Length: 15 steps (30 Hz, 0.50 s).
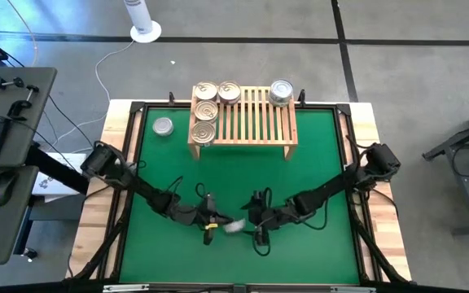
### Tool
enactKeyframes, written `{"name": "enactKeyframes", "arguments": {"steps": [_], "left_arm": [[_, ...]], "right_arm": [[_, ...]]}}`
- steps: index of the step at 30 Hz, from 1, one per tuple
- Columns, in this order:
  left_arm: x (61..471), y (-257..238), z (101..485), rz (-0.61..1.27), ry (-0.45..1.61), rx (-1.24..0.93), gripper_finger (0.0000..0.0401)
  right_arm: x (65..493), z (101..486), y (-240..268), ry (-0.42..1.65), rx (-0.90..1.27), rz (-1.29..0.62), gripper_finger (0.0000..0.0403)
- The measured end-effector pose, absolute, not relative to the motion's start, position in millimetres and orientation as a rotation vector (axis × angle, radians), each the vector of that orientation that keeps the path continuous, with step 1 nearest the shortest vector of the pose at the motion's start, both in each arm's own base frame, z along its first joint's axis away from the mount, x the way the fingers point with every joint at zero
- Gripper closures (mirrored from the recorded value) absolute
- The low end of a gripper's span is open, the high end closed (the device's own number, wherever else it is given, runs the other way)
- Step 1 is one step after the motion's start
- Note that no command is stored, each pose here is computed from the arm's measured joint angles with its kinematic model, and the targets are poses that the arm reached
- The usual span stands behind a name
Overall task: Stack canned seafood by type on shelf
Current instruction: Put the center green tuna can on the shelf aligned with the other green tuna can
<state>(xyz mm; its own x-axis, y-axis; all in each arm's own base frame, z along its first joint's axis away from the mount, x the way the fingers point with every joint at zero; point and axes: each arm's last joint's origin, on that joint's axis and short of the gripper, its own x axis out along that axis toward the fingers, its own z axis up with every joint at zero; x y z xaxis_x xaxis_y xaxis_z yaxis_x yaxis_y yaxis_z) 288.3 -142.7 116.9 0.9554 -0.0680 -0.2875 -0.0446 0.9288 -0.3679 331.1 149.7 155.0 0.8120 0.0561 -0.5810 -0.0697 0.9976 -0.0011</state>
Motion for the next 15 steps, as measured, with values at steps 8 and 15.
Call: {"name": "enactKeyframes", "arguments": {"steps": [8,15], "left_arm": [[298.1,-148.8,120.2,-0.082,0.321,-0.361,0.0401],[295.5,-151.9,116.9,-0.088,0.354,-0.346,0.0401]], "right_arm": [[311.5,146.3,169.9,0.713,0.097,-0.028,0.0022],[287.0,137.2,192.0,0.684,0.207,-0.131,0.0022]]}}
